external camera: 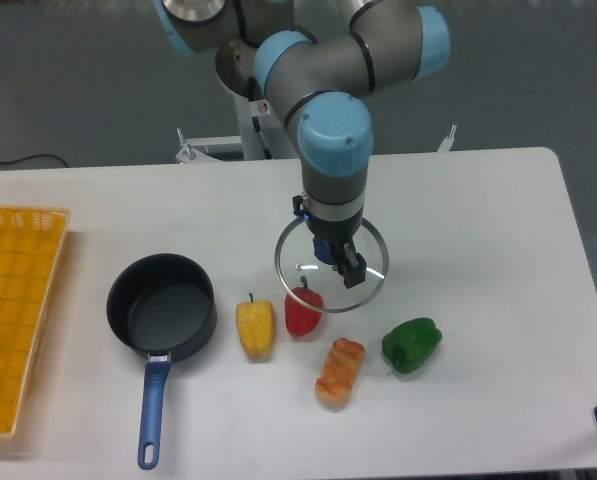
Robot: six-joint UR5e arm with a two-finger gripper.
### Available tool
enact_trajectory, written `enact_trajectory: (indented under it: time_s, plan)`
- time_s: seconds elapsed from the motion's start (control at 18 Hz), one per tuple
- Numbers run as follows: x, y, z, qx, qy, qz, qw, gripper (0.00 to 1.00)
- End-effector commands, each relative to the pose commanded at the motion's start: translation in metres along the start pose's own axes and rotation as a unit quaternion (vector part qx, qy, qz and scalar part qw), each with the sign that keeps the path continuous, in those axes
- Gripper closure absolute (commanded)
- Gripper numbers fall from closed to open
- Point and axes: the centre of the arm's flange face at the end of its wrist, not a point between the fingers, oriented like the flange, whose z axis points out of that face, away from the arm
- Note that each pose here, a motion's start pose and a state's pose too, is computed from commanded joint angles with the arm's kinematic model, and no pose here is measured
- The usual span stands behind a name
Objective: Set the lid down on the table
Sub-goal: 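Carry the clear glass lid with the gripper past the green pepper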
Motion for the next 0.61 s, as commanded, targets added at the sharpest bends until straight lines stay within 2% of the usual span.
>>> enact_trajectory:
  time_s: [0.61]
  plan:
    - [-0.012, 0.057, 0.013, 0.003, 0.003, 0.036, 0.9993, 0.47]
